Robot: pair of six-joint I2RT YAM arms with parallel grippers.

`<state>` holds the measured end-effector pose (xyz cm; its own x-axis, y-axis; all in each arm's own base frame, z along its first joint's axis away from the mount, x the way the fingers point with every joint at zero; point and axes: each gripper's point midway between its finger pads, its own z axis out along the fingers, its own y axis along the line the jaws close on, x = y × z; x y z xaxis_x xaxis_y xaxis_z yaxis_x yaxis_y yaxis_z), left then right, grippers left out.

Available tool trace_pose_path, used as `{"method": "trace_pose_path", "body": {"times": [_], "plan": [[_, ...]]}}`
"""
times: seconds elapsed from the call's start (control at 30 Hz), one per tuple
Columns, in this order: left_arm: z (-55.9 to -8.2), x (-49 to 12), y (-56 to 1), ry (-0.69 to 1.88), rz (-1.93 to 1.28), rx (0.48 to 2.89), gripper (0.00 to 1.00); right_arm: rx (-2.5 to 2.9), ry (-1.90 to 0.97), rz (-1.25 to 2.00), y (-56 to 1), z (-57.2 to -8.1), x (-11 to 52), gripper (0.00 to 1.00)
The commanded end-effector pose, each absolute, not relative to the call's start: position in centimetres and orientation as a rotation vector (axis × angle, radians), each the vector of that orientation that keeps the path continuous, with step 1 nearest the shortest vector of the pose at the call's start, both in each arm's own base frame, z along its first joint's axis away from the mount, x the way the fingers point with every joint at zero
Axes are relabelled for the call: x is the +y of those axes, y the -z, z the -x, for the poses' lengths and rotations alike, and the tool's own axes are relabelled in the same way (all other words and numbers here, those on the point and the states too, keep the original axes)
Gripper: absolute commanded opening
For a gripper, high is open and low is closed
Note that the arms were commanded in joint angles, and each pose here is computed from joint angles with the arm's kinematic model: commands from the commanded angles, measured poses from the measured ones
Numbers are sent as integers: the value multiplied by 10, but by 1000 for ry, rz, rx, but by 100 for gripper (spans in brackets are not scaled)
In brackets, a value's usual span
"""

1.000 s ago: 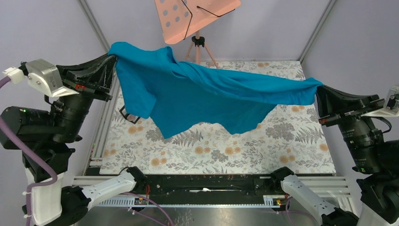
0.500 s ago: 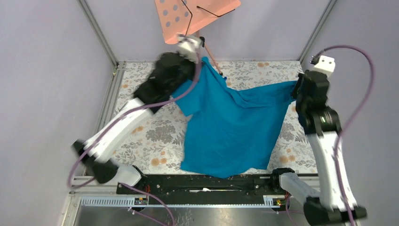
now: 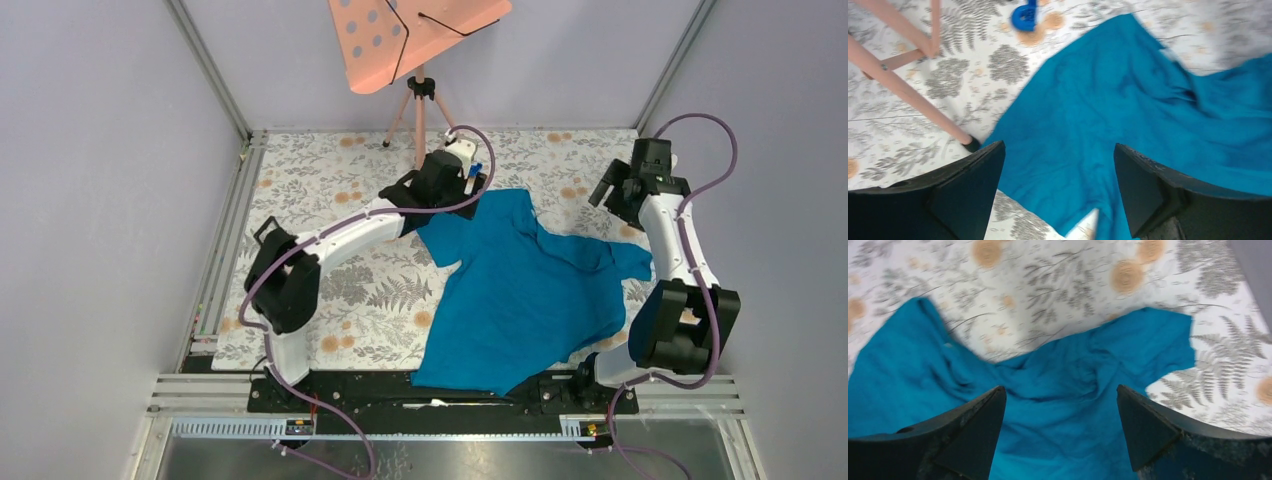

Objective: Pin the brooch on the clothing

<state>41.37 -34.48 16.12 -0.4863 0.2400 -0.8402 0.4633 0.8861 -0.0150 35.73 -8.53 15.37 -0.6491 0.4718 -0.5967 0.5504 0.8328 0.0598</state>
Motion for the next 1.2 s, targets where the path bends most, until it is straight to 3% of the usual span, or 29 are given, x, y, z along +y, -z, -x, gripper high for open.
{"method": "trace_pose_path", "body": {"times": [0.0,0.1,0.27,0.4,0.83,1.17], "plan": [[-372,-374,-227,602,-498,1963,88,2417,-176,-630,-161,-362,-32,85],[-339,-372,-205,717,-453,2053,88,2539,-204,-527,-137,-349,-6,80],[-294,-353,-158,881,-271,2183,88,2659,-178,-327,-106,-332,41,81],[-284,-336,-125,845,-183,2254,87,2721,-55,-261,-85,-326,53,77],[-325,-346,-92,643,-181,2294,69,2792,233,-200,-56,-343,37,68],[-352,-363,-72,527,-266,2328,61,2831,299,-168,-38,-359,33,63]]}}
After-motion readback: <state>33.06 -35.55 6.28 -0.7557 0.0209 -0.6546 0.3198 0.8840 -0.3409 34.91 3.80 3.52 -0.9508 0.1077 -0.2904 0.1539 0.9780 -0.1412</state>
